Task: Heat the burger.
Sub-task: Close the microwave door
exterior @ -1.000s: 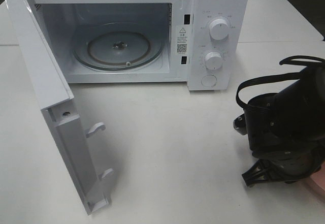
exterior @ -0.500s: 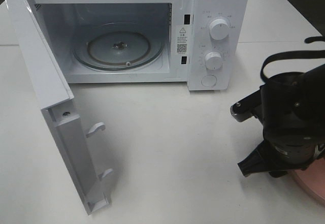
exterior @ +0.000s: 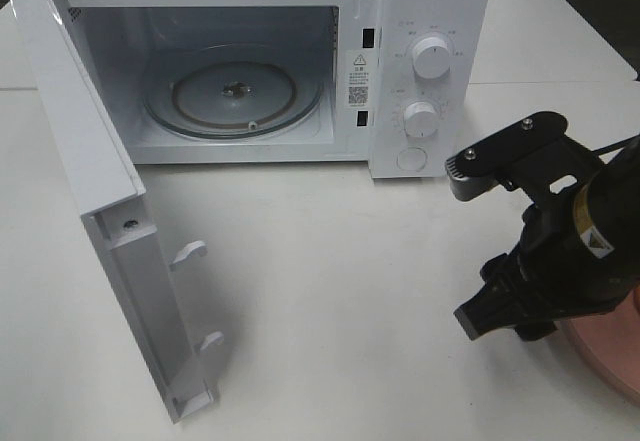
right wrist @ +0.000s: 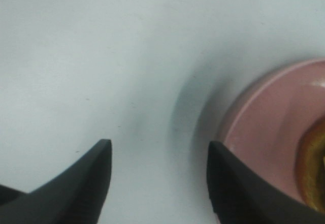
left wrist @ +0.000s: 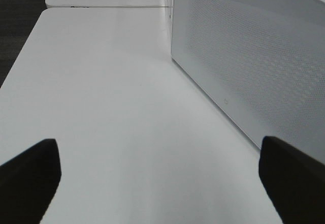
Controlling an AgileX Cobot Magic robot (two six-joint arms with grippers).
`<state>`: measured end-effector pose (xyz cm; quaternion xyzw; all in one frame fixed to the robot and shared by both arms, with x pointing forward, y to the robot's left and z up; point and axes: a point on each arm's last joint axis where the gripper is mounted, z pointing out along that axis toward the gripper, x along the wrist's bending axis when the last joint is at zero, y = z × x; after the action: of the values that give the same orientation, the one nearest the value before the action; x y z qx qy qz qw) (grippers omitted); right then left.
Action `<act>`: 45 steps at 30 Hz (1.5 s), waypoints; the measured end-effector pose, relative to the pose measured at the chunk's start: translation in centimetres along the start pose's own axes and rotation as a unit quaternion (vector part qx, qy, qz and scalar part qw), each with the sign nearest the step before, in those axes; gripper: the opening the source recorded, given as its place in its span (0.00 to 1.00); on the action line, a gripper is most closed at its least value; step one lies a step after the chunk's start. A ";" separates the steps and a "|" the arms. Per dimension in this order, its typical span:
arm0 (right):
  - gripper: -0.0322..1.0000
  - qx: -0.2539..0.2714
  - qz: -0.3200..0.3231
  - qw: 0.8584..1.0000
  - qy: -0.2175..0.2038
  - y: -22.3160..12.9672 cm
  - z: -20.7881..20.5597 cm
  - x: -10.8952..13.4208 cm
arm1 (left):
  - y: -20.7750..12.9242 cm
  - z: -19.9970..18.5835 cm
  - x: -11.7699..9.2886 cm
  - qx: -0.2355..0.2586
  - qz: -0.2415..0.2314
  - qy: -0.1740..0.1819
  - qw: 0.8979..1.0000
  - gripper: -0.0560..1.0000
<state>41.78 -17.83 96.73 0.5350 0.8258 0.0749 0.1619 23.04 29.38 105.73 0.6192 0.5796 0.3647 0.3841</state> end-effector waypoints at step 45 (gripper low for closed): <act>0.77 -0.216 -0.010 0.972 0.093 -11.1 -14.3 -5.8 | 0.0 0.0 0.0 0.000 0.000 0.000 1.000 0.98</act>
<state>29.49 -27.03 107.89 0.4701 0.8065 0.2994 0.1973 23.04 29.38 105.73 0.6192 0.5796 0.3647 0.3841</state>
